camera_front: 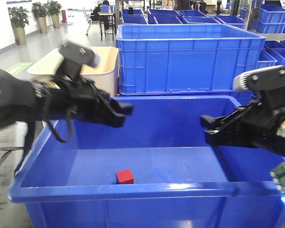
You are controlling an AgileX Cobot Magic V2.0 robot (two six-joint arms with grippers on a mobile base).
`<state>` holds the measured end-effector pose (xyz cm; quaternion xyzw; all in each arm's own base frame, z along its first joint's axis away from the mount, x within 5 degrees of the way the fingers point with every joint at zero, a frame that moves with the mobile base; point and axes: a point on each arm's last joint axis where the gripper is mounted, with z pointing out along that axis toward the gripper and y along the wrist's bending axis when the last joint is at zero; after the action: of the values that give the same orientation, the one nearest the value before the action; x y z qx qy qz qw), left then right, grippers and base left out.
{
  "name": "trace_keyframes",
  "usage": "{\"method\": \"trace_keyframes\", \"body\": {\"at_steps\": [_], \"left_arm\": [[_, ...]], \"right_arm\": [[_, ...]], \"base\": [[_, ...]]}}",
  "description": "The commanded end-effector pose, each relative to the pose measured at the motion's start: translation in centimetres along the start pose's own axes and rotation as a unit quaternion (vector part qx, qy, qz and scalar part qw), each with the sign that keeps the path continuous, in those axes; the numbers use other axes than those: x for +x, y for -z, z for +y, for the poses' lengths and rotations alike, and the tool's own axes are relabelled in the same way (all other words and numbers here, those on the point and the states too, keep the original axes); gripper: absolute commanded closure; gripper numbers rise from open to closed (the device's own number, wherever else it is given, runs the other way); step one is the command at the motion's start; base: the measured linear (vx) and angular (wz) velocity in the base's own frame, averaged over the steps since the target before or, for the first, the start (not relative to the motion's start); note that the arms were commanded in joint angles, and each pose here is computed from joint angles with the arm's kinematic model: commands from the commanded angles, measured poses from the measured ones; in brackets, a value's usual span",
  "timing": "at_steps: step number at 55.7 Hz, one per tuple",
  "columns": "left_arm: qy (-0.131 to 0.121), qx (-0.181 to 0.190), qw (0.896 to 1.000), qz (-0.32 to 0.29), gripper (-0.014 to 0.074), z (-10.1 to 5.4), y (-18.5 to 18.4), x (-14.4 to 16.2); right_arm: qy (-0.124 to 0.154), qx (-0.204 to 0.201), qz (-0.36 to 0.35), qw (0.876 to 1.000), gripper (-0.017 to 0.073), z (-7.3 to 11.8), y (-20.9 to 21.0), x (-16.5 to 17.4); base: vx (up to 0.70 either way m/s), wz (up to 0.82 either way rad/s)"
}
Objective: Pick red and yellow blocks into blue bin
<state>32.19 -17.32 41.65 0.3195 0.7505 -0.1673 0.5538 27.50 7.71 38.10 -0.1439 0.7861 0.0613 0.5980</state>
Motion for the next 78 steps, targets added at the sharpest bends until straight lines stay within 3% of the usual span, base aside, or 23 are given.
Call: {"method": "trace_keyframes", "body": {"at_steps": [1,7,12,17,22,24,30,37,47,78], "left_arm": [[-0.034,-0.035,0.996,-0.078,0.0254,-0.3,5.2,-3.8],[-0.053,-0.053,0.994,-0.073,0.0598,-0.8,9.0,-4.7],[-0.044,-0.058,0.996,-0.059,0.0603,-1.2,11.4,-4.7],[-0.023,-0.056,0.997,-0.05,0.0598,-1.9,13.2,-3.6],[-0.008,-0.063,0.997,-0.051,0.0596,-2.8,14.9,-0.5],[0.019,-0.07,0.996,-0.058,0.0594,-3.5,16.1,2.2],[0.064,-0.078,0.993,-0.063,0.0594,-4.7,17.7,6.9],[0.097,-0.087,0.987,-0.092,0.0594,-5.9,20.0,10.8],[0.098,-0.089,0.985,-0.107,0.0594,-6.7,21.6,13.3],[0.096,-0.087,0.986,-0.107,0.0593,-7.0,22.2,13.5]], "right_arm": [[0.008,0.007,-0.063,0.998,0.0127,-0.2,3.2,-2.8],[0.01,0.002,-0.043,0.999,0.0357,-0.1,6.1,-3.0],[0.009,0.0,-0.04,0.999,0.0578,0.0,8.6,-2.8],[0.002,0.001,-0.062,0.998,0.0575,0.1,11.4,-1.9],[-0.011,0.003,-0.081,0.997,0.0571,0.2,13.5,0.1],[-0.017,0.003,-0.086,0.996,0.0571,0.4,15.2,1.9],[-0.019,0.001,-0.087,0.996,0.057,0.7,17.1,4.9],[-0.018,0.001,-0.087,0.996,0.057,1.0,18.3,7.7],[-0.017,0.001,-0.082,0.996,0.057,1.1,18.3,9.2],[-0.017,0.0,-0.071,0.997,0.057,1.1,18.2,9.4]], "base": [[0.0,0.0],[0.0,0.0],[0.0,0.0],[0.0,0.0],[0.0,0.0],[0.0,0.0],[0.0,0.0],[0.0,0.0],[0.0,0.0],[0.0,0.0]]}}
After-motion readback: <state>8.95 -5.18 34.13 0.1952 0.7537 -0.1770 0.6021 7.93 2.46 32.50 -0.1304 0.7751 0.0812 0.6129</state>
